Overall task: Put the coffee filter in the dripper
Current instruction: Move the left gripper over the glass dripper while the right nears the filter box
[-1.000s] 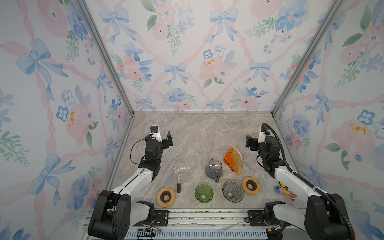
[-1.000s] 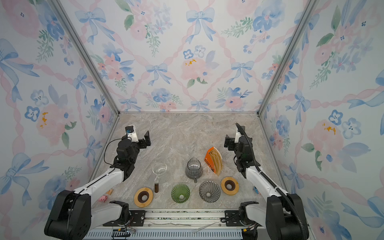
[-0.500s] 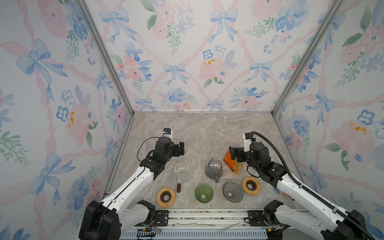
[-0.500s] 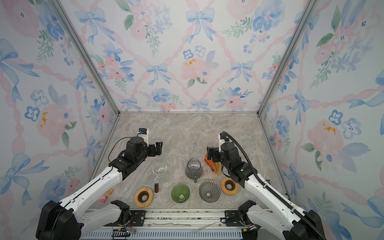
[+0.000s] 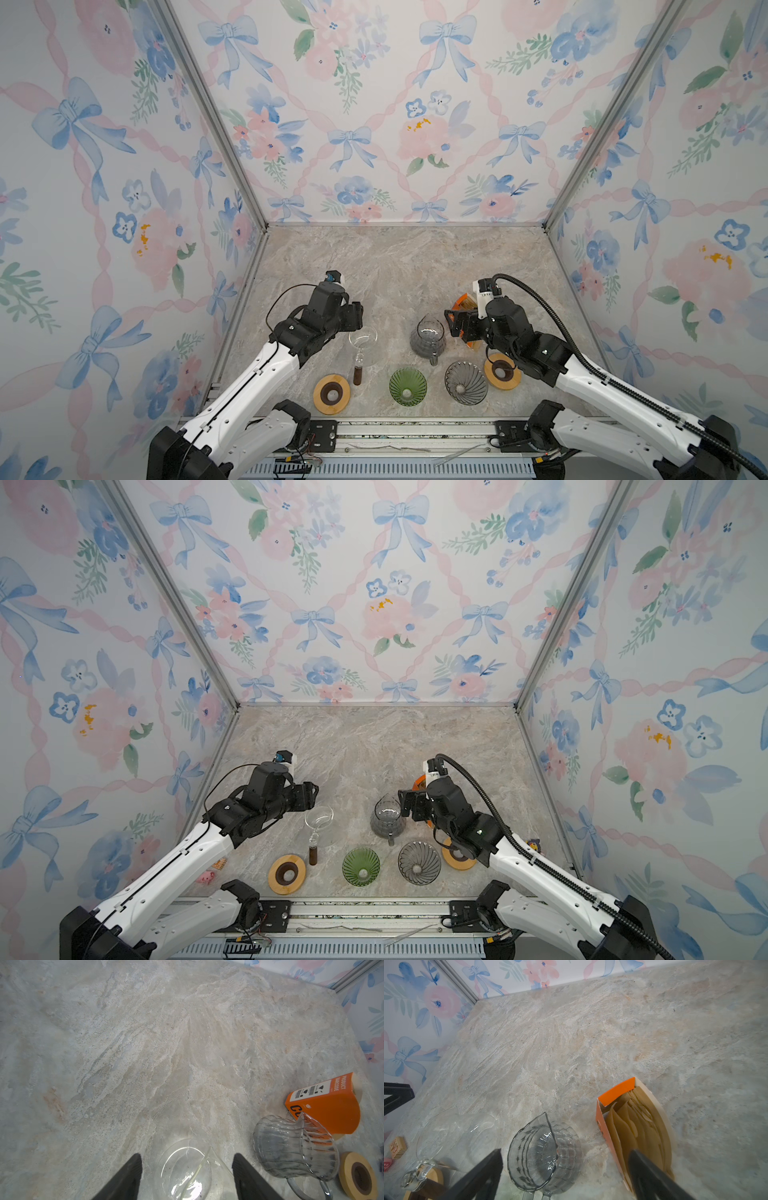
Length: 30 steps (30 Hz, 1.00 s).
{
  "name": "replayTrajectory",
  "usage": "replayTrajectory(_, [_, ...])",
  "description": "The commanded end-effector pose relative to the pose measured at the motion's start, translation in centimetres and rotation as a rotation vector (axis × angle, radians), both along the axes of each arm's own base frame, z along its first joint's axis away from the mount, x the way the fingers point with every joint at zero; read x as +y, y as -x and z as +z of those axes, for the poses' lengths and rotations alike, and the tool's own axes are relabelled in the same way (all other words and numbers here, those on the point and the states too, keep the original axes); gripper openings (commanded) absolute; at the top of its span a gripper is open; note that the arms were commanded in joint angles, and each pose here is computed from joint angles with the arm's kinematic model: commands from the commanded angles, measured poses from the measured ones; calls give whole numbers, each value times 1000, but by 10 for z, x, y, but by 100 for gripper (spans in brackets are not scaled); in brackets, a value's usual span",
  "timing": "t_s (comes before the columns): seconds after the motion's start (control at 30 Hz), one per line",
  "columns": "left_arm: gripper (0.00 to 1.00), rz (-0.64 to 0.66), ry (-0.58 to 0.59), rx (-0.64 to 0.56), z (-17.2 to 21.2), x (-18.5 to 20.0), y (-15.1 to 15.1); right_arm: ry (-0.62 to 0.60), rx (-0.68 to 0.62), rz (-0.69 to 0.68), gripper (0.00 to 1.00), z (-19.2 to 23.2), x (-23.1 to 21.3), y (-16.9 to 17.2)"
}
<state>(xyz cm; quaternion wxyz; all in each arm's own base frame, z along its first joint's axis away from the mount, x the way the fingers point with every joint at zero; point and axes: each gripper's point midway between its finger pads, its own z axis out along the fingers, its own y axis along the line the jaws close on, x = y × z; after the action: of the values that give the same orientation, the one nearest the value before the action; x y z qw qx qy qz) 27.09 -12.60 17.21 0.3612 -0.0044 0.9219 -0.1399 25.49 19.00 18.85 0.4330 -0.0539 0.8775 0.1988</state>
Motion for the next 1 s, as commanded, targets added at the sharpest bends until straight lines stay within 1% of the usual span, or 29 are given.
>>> replayTrajectory(0.0, [66, -20, -11, 94, -5, 2, 21, -17, -5, -13, 96, 10, 0, 2])
replayTrajectory(0.13, [61, -33, -13, 147, -9, 1, 32, -36, 9, 18, 96, 9, 7, 5])
replayTrajectory(0.3, [58, -68, -44, 211, -20, -1, 40, -53, 6, 35, 96, 12, 10, 7])
replayTrajectory(0.67, [51, -82, -103, 269, -34, -5, 37, -55, 11, 30, 96, 9, 4, 14])
replayTrajectory(0.97, [41, -82, -179, 293, -44, -7, 31, -43, 18, 8, 96, 6, -3, 16])
